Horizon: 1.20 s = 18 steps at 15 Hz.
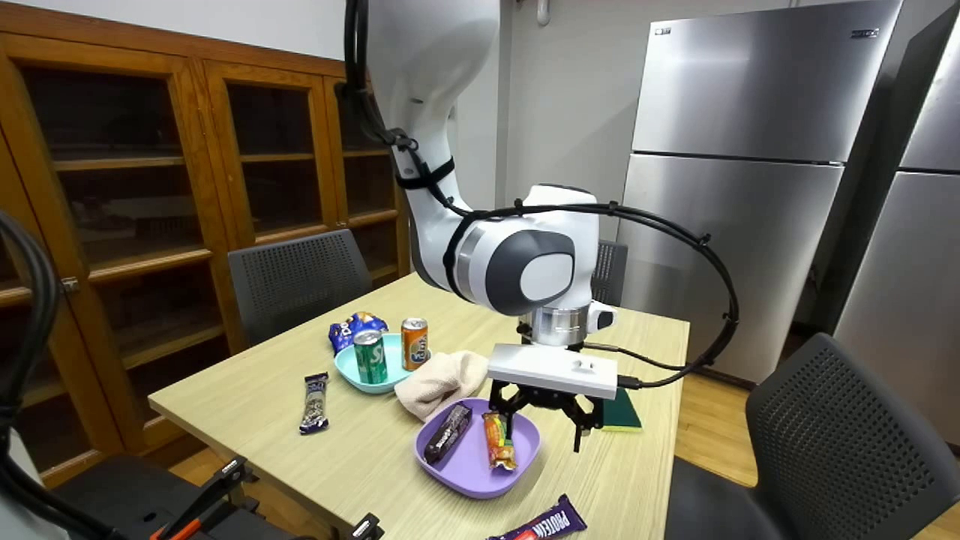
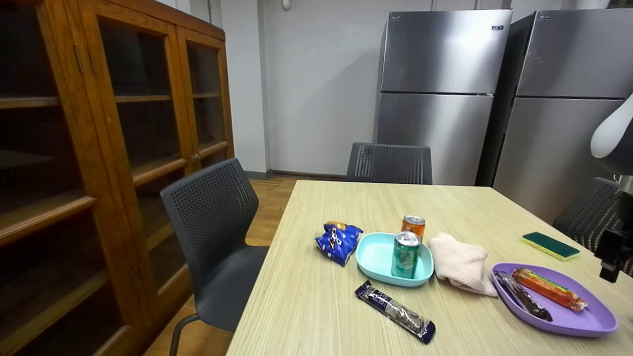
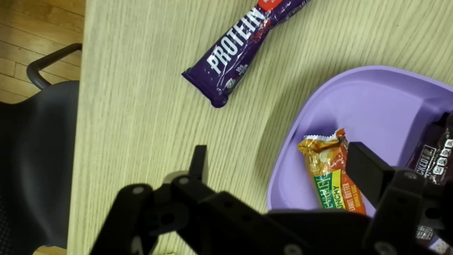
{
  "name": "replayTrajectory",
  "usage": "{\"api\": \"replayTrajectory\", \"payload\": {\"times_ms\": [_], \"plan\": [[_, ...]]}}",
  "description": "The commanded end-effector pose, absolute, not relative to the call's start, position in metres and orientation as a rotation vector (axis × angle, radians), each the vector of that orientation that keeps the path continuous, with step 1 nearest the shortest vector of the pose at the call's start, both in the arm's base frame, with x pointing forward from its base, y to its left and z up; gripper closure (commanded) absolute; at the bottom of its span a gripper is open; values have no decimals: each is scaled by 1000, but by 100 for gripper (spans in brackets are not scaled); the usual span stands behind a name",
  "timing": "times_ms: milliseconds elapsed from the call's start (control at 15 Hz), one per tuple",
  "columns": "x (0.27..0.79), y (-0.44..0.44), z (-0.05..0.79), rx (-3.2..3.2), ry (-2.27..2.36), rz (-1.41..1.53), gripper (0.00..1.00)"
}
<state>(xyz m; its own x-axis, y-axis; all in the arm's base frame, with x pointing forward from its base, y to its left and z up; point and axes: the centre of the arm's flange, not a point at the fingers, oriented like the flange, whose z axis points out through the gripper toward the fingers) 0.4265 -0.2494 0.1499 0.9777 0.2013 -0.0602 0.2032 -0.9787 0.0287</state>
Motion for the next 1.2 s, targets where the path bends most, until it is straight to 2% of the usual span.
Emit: {"api": "replayTrajectory", "payload": {"times_ms": [0,533,1133], "plan": [[423,-254,147,3107,177,-118,0],[399,-274,113,3091,-416,-287,0],[390,-288,94,3020,-836,-286,0]]}}
